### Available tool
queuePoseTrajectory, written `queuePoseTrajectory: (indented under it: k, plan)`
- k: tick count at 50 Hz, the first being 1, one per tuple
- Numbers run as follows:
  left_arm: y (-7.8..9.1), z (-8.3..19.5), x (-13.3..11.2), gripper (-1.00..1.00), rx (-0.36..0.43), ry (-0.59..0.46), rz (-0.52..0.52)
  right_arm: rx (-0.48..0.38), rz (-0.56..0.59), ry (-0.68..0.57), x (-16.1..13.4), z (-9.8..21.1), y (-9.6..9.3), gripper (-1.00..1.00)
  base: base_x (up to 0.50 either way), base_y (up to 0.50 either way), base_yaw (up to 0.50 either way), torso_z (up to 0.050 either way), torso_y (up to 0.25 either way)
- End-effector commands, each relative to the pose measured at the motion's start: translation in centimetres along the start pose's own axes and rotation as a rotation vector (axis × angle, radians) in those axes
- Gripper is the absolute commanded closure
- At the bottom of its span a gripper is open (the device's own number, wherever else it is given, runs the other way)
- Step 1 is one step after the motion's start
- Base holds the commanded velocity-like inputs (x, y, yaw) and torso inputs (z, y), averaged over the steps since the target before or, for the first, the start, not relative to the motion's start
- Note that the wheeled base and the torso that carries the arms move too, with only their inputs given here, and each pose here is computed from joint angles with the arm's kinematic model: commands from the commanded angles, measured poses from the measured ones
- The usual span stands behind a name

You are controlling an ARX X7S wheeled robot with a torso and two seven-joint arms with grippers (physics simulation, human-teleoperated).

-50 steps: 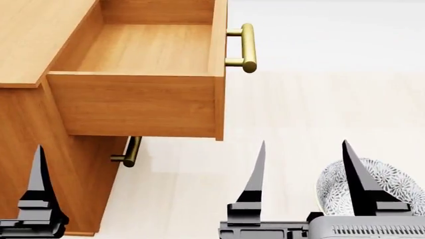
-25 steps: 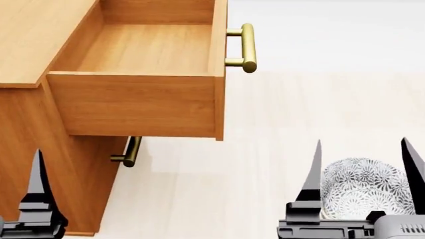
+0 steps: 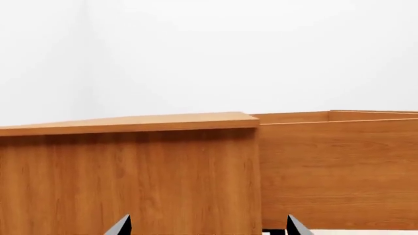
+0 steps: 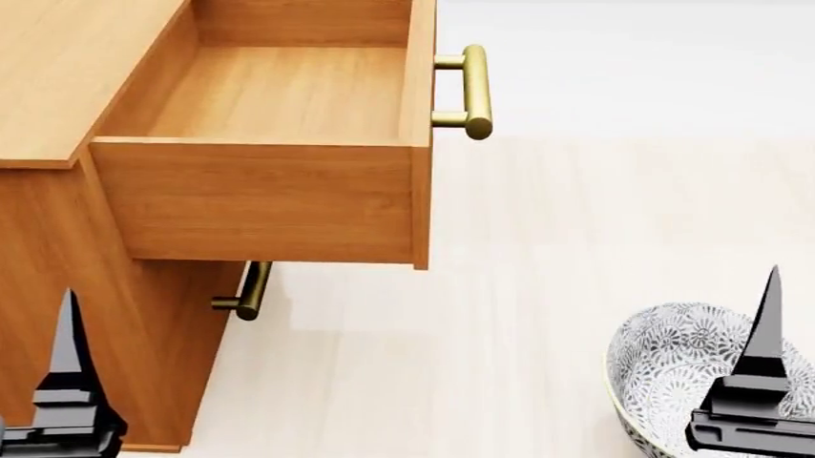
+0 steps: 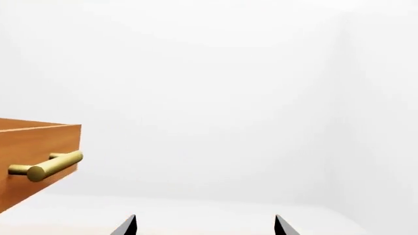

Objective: Put the ketchup in the top drawer of the cabinet.

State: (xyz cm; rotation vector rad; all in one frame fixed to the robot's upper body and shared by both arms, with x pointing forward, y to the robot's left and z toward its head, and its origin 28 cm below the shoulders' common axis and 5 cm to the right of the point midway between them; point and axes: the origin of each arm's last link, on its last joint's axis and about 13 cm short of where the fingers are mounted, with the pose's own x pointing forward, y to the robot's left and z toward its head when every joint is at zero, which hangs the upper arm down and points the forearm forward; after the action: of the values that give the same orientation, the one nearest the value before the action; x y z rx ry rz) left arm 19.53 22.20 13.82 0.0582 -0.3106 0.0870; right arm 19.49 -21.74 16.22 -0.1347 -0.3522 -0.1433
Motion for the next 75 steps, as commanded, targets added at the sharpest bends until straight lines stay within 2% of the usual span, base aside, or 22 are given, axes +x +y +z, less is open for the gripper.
queuePoseTrajectory:
  k: [1, 14, 21, 25, 33, 40, 49, 56, 61, 75]
  plan:
    - [0.1, -0.2, 0.0, -1.0, -0.004, 0.003, 0.005, -0.009, -0.053, 0.019, 0.4, -0.4, -2.3, -1.0, 0.0, 0.0, 0.0, 0.0, 0.0]
    - [0.1, -0.2, -0.2, -1.0, -0.005, 0.006, 0.008, 0.001, -0.036, 0.062, 0.4, -1.8, -3.7, -1.0, 0.0, 0.0, 0.0, 0.0, 0.0]
    - [0.1, -0.2, -0.3, -1.0, -0.004, 0.006, 0.008, 0.018, 0.043, 0.074, -0.5, -2.5, -4.1, -1.0, 0.0, 0.0, 0.0, 0.0, 0.0]
    - [0.0, -0.2, -0.3, -1.0, -0.003, 0.008, 0.009, 0.038, 0.133, 0.075, -1.5, -2.8, -4.1, -1.0, 0.0, 0.0, 0.0, 0.0, 0.0]
    - [0.0, -0.3, -0.3, -1.0, 0.003, 0.013, 0.012, 0.054, 0.199, 0.071, -3.4, -2.8, -4.3, -1.0, 0.0, 0.0, 0.0, 0.0, 0.0]
    - [0.0, -0.3, -0.4, -1.0, 0.004, 0.012, 0.015, 0.074, 0.184, 0.064, -5.4, -2.7, -4.7, -1.0, 0.0, 0.0, 0.0, 0.0, 0.0]
    - [0.0, -0.5, -0.3, -1.0, 0.002, 0.019, 0.019, 0.055, 0.149, 0.068, -8.7, -2.3, -5.2, -1.0, 0.0, 0.0, 0.0, 0.0, 0.0]
    - [0.0, -0.6, -0.2, -1.0, 0.002, 0.021, 0.017, 0.052, 0.109, 0.067, -10.0, -2.7, -5.2, -1.0, 0.0, 0.0, 0.0, 0.0, 0.0]
    - [0.0, -0.7, -0.2, -1.0, 0.003, 0.024, 0.018, 0.082, 0.067, 0.092, -11.2, -4.5, -5.2, -1.0, 0.0, 0.0, 0.0, 0.0, 0.0]
    - [0.0, -0.8, -0.1, -1.0, 0.003, 0.028, 0.016, 0.128, 0.04, 0.165, -12.8, -9.0, -5.0, -1.0, 0.0, 0.0, 0.0, 0.0, 0.0]
